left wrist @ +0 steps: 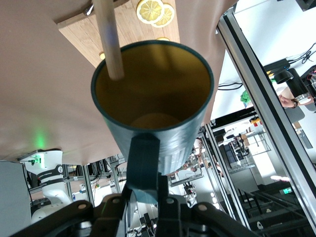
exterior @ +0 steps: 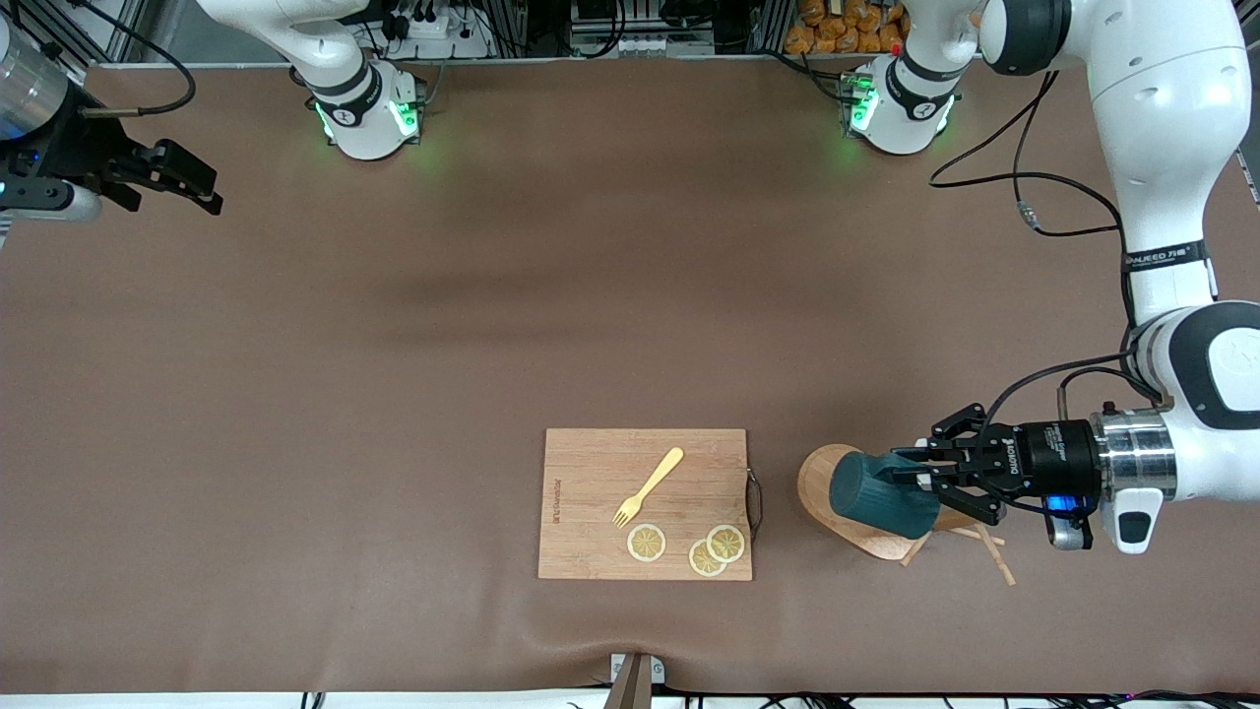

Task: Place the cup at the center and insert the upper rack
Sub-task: 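Tilt the mug sideways and slide it onto a stand peg, then push the mug further onto the peg and open the left gripper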

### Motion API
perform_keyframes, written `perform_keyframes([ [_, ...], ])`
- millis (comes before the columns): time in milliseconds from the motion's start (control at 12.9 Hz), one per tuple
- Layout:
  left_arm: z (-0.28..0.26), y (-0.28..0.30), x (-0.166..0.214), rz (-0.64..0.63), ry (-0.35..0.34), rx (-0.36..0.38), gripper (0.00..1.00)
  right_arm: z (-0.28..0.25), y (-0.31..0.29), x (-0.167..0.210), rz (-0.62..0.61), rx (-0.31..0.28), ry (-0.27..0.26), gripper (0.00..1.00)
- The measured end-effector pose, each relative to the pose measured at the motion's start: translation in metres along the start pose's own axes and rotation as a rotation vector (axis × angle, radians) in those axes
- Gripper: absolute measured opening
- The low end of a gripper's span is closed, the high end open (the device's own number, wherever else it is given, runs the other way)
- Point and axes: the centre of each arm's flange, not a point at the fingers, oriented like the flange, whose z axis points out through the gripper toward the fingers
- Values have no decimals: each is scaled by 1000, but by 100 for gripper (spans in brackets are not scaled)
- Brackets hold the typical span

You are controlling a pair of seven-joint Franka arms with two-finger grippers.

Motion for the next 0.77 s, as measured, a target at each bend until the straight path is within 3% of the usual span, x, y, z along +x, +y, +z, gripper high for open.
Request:
perform_keyframes([
  [464,-8,-10,36,-41,-79,-34,21,6,-3,0,-5,-3,-13,100],
  [773,-13,-12,43,-46,-94,-39,21,6,-3,-1,-6,-3,-15,100],
])
